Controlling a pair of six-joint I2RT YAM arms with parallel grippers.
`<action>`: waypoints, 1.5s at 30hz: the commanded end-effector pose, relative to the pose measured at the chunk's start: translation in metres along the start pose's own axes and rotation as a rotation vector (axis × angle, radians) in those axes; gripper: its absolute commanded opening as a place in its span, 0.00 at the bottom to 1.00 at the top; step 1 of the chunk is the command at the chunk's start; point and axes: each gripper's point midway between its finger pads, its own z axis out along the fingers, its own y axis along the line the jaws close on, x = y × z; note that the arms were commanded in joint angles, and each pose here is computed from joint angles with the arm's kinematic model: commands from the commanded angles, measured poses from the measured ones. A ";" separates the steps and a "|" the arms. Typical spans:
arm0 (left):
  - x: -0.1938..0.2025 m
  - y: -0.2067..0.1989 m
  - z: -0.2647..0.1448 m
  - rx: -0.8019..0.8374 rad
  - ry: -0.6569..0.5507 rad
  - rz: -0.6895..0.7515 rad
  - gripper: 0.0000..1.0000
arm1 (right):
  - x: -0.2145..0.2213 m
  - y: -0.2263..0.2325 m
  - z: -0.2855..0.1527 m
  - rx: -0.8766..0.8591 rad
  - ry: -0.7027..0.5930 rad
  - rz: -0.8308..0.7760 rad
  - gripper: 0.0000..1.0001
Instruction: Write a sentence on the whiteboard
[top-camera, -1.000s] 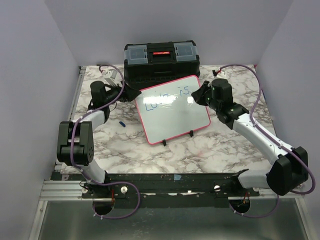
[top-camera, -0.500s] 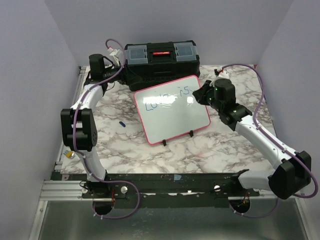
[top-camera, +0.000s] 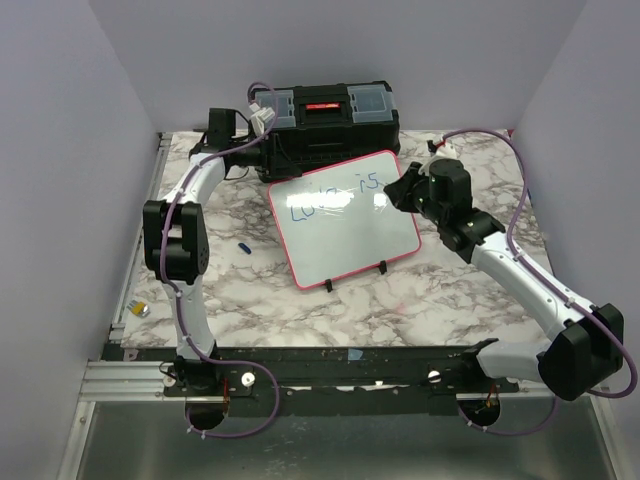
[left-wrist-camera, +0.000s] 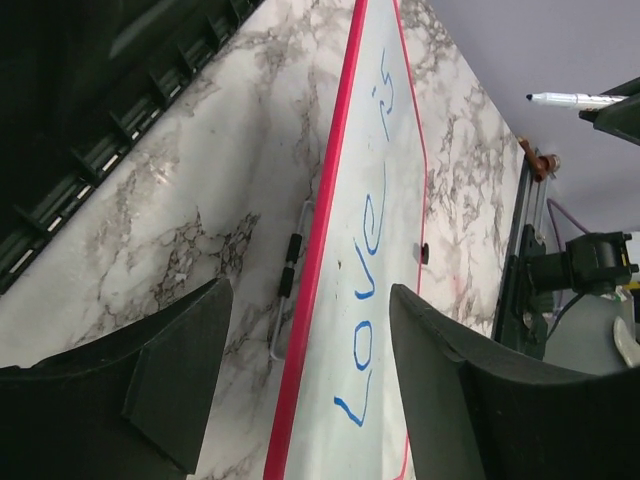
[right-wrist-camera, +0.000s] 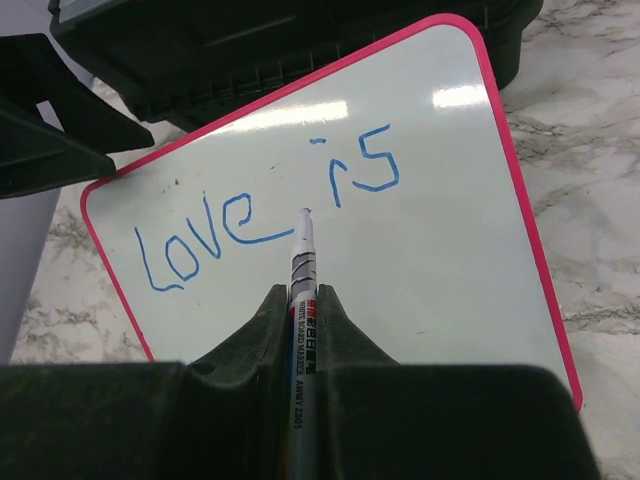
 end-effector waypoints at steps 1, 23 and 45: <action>0.012 0.001 0.009 0.031 0.049 -0.007 0.62 | 0.008 0.000 -0.003 -0.019 0.027 -0.016 0.00; 0.040 -0.008 0.034 0.134 0.159 -0.021 0.41 | 0.015 0.004 0.003 -0.033 0.061 0.001 0.01; 0.029 -0.029 0.023 0.144 0.131 0.070 0.00 | 0.016 0.016 -0.004 -0.081 0.104 0.016 0.01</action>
